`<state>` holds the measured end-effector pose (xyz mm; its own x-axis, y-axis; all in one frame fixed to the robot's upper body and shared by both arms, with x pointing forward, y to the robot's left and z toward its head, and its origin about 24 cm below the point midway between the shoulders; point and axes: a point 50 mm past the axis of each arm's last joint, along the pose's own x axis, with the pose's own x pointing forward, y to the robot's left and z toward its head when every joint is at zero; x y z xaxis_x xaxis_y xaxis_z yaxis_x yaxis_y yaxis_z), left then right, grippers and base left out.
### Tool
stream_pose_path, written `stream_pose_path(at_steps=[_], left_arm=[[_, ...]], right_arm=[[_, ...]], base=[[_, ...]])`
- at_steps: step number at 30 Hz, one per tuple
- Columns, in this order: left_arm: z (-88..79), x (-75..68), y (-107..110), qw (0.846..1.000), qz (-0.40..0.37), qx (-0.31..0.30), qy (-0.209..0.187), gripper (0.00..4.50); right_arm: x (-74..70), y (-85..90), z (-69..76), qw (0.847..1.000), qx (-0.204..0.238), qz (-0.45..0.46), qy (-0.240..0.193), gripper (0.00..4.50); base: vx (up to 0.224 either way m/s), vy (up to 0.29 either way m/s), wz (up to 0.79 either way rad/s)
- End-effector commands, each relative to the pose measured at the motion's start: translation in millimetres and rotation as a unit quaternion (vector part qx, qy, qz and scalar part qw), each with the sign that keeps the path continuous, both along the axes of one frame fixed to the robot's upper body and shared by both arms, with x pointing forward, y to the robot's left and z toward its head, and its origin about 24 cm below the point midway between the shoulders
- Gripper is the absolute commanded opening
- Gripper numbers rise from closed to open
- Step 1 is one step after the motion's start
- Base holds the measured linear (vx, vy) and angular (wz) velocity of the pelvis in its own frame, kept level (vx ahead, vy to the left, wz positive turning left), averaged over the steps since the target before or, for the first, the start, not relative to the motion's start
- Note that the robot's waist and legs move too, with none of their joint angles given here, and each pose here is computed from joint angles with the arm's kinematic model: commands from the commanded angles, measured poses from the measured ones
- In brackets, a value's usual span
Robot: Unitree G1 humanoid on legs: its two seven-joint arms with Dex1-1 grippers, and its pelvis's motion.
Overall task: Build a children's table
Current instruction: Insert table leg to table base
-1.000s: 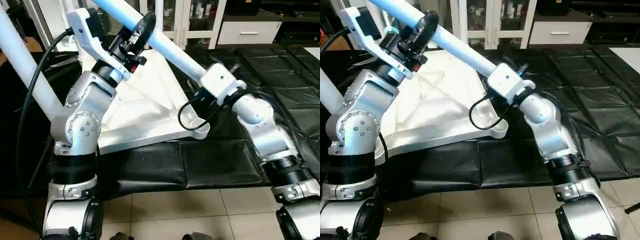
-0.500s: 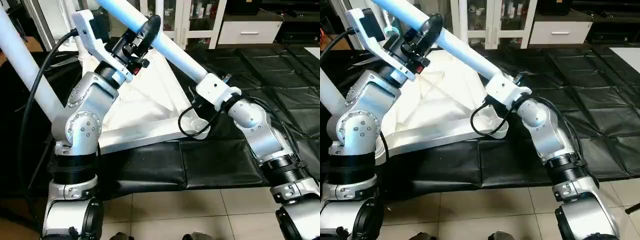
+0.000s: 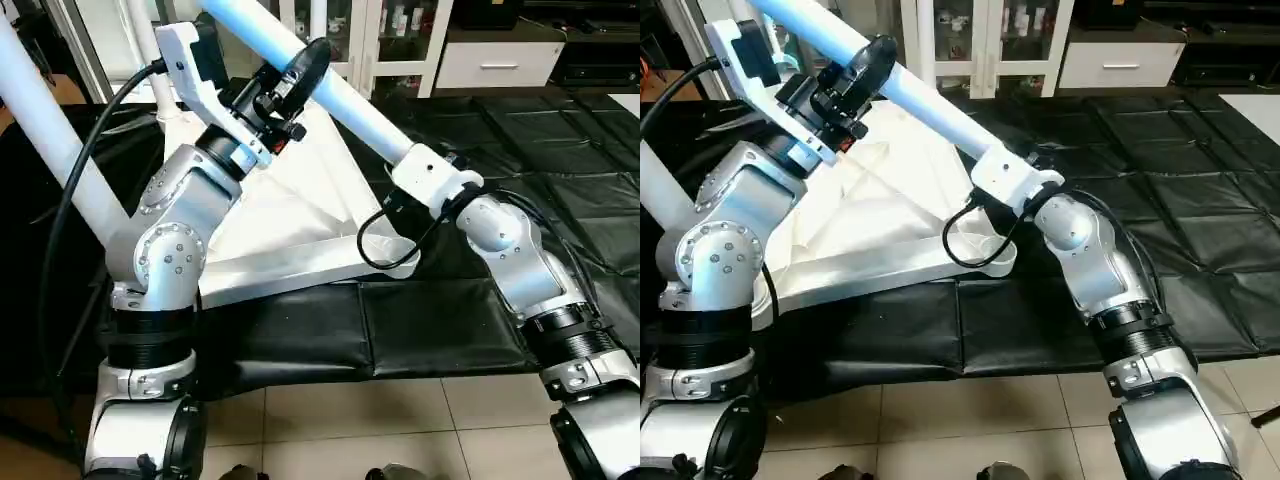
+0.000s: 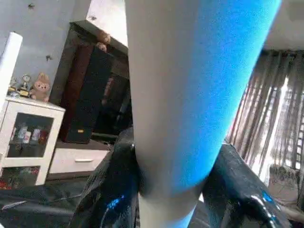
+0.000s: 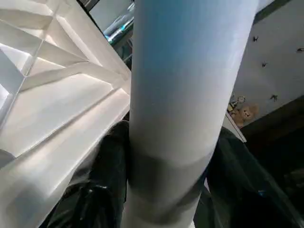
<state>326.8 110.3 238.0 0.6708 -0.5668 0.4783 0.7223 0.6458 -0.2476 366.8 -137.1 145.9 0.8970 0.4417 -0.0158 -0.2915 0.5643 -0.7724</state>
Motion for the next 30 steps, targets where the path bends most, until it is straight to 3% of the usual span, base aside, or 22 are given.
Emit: stream_pose_path(at_steps=[1, 5, 10, 17, 21, 30], left_arm=[[9.9, 0.5, 6.3, 1.000, 0.014, -0.008, -0.017, 1.52], [10.0, 0.4, 6.7, 1.000, 0.012, -0.006, -0.018, 1.52], [10.3, 0.6, 6.6, 1.000, 0.012, -0.006, -0.018, 1.52], [10.9, 0.9, 7.4, 1.000, 0.011, -0.006, -0.018, 1.52], [11.7, 0.6, 6.8, 1.000, 0.005, -0.006, -0.019, 1.52], [8.0, -4.0, 0.8, 0.999, -0.026, 0.010, -0.017, 1.52]], right_arm=[[3.4, -4.6, -0.9, 1.000, -0.014, -0.012, 0.005, 2.14], [3.5, -5.7, -2.6, 1.000, 0.014, -0.011, 0.017, 2.61], [5.7, -9.7, -1.8, 0.999, -0.006, -0.032, 0.001, 3.03], [6.5, -9.8, -7.2, 0.999, -0.018, -0.028, 0.013, 3.05], [5.7, -7.9, -10.0, 0.999, -0.001, -0.016, 0.029, 2.71], [8.5, -10.5, -5.2, 1.000, -0.009, -0.016, 0.014, 1.94]], base=[[0.000, 0.000, 0.00], [0.000, 0.000, 0.00], [0.000, 0.000, 0.00], [0.000, 0.000, 0.00], [0.000, 0.000, 0.00], [0.000, 0.000, 0.00]])
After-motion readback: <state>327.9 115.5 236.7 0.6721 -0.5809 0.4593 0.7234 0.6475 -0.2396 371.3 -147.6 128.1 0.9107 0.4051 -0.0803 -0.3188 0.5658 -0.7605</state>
